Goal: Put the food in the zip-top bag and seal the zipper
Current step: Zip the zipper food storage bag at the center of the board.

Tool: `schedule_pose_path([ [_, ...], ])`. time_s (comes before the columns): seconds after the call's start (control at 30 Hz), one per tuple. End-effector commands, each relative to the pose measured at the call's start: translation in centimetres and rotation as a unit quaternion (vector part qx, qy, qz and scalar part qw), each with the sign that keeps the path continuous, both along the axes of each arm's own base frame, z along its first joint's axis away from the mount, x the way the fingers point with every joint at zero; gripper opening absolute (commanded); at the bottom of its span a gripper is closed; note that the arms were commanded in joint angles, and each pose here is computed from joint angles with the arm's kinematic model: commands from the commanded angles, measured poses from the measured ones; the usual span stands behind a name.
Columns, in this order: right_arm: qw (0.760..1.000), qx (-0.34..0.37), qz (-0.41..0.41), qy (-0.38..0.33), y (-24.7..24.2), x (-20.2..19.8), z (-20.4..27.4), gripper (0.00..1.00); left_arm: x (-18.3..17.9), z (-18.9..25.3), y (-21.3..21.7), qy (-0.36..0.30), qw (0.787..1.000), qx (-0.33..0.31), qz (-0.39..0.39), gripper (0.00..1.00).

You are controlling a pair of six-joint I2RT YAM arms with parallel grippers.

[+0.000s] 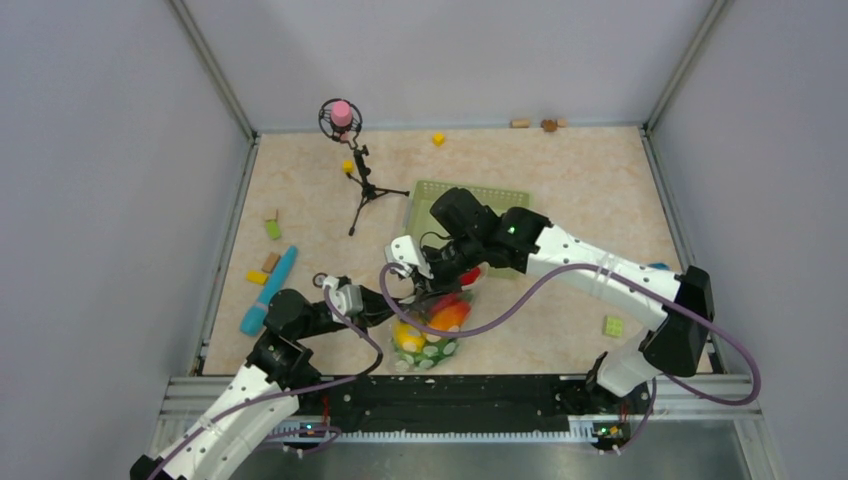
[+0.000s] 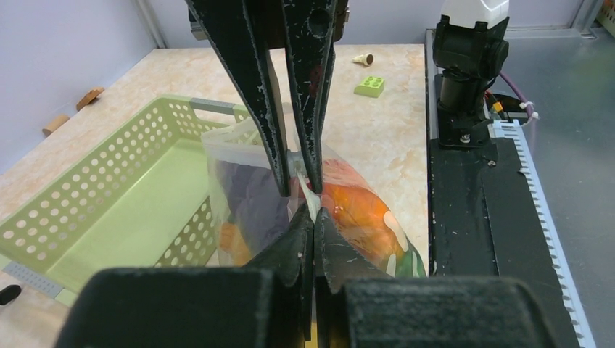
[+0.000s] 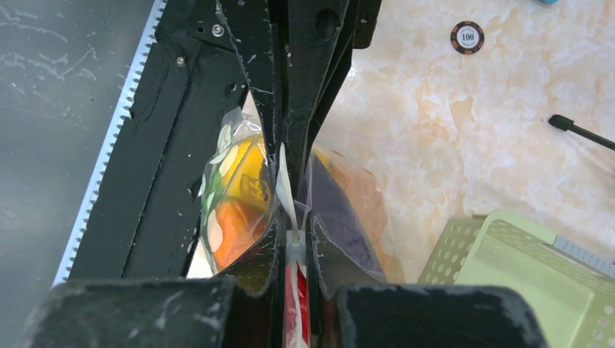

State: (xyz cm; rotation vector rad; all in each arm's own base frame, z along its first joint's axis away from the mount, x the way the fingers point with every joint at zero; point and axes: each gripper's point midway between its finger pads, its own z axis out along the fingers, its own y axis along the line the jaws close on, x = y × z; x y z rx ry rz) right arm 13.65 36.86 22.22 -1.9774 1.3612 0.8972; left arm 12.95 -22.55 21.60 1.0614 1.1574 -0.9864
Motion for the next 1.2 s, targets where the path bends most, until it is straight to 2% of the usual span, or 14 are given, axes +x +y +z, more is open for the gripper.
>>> schedule_pose_path([
  [0.0, 1.0, -0.019, -0.011, -0.014, -0.6, 0.1, 0.6, 0.0, 0.4, 1.3, 0.3, -0.026, 0.999, -0.019, 0.016, 0.0],
  [0.1, 0.998, -0.04, -0.038, -0.025, -1.3, 0.9, -0.2, 0.0, 2.1, 2.2, 1.0, -0.013, 0.996, -0.045, 0.075, 0.0],
  [0.33, 0.992, -0.07, -0.104, -0.024, -3.0, 1.7, -2.1, 0.0, 6.0, 3.9, 4.0, 0.029, 0.968, -0.124, 0.218, 0.0],
  [0.5, 0.984, -0.047, -0.17, -0.03, -3.5, 3.1, -0.9, 0.0, 7.6, 4.0, 5.7, 0.042, 0.945, -0.161, 0.281, 0.0],
  [0.6, 0.971, -0.019, -0.236, -0.022, -3.7, 4.2, -0.3, 0.0, 8.4, 4.0, 6.7, 0.056, 0.931, -0.176, 0.314, 0.0],
  [0.77, 0.956, 0.0, -0.294, 0.005, -4.8, 4.1, -0.9, 0.0, 9.7, 3.7, 8.1, 0.076, 0.908, -0.198, 0.362, 0.0],
  [0.9, 0.934, 0.015, -0.357, 0.019, -5.6, 4.8, -0.9, 0.0, 10.7, 3.4, 9.1, 0.091, 0.891, -0.205, 0.395, 0.0],
  [1.17, 0.892, 0.005, -0.448, 0.067, -7.8, 4.5, -2.7, 0.0, 12.1, 2.7, 10.9, 0.116, 0.856, -0.216, 0.455, 0.0],
])
